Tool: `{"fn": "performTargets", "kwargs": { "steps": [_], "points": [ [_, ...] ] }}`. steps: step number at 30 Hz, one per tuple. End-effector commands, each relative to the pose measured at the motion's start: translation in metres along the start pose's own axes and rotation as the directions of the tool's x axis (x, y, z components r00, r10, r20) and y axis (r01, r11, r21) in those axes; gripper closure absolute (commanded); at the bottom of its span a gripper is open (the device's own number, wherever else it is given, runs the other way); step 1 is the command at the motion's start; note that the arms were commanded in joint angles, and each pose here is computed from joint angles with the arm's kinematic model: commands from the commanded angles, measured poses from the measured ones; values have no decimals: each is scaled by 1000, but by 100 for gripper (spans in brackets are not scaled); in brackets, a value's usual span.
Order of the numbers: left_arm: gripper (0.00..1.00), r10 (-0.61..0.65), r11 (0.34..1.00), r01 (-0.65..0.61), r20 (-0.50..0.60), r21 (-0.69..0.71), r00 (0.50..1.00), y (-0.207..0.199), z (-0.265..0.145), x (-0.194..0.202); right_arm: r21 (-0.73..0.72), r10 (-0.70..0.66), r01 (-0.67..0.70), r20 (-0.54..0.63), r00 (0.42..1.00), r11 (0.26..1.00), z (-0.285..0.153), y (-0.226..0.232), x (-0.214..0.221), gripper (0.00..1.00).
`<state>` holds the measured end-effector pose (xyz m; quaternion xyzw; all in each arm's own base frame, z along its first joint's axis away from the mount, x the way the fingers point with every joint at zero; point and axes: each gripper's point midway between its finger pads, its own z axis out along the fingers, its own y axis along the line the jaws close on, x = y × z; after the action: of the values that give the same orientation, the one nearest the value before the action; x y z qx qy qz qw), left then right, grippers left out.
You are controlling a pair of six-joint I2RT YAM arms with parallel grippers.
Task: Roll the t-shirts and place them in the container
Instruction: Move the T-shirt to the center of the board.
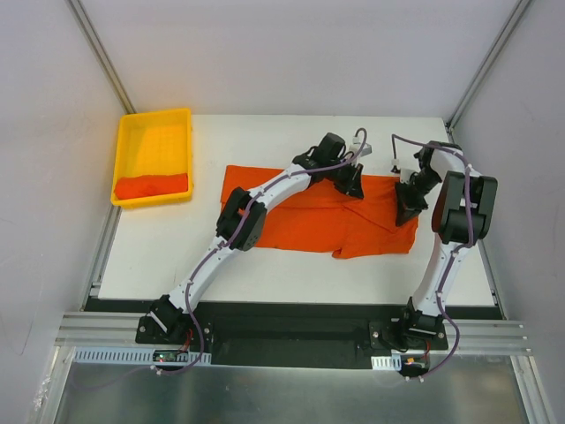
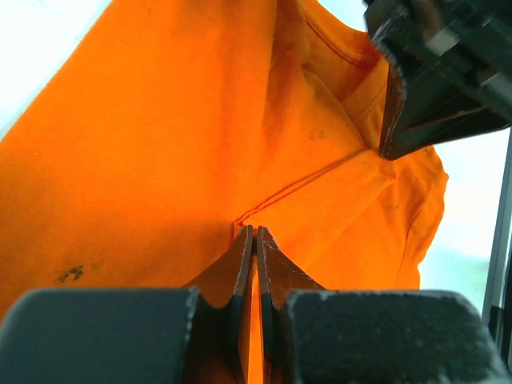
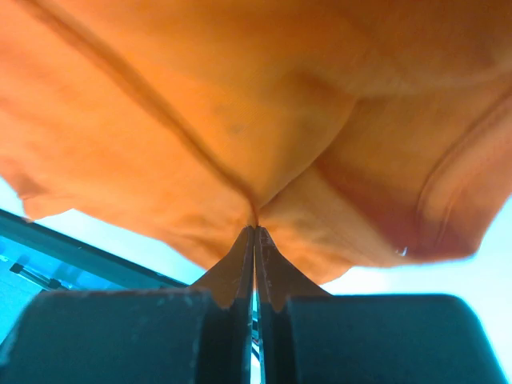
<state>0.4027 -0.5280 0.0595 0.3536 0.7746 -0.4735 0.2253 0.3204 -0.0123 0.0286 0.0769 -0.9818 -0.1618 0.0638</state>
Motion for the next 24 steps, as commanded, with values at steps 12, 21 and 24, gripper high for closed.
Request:
{"fn": "performTargets", "kwargs": {
  "steps": [12, 21, 24],
  "points": [
    [100, 93, 975, -100, 44, 198, 995, -40, -60, -41, -14, -196, 204, 222, 955, 979, -94, 43, 3, 99],
    [100, 93, 935, -99, 33, 340, 995, -73, -83, -40, 36, -287, 286, 218, 933, 958, -102, 45, 15, 99],
    [100, 81, 920, -80, 13, 383, 997, -83, -89, -35, 36, -306, 306, 227, 925, 951, -105, 52, 13, 99]
  ]
}}
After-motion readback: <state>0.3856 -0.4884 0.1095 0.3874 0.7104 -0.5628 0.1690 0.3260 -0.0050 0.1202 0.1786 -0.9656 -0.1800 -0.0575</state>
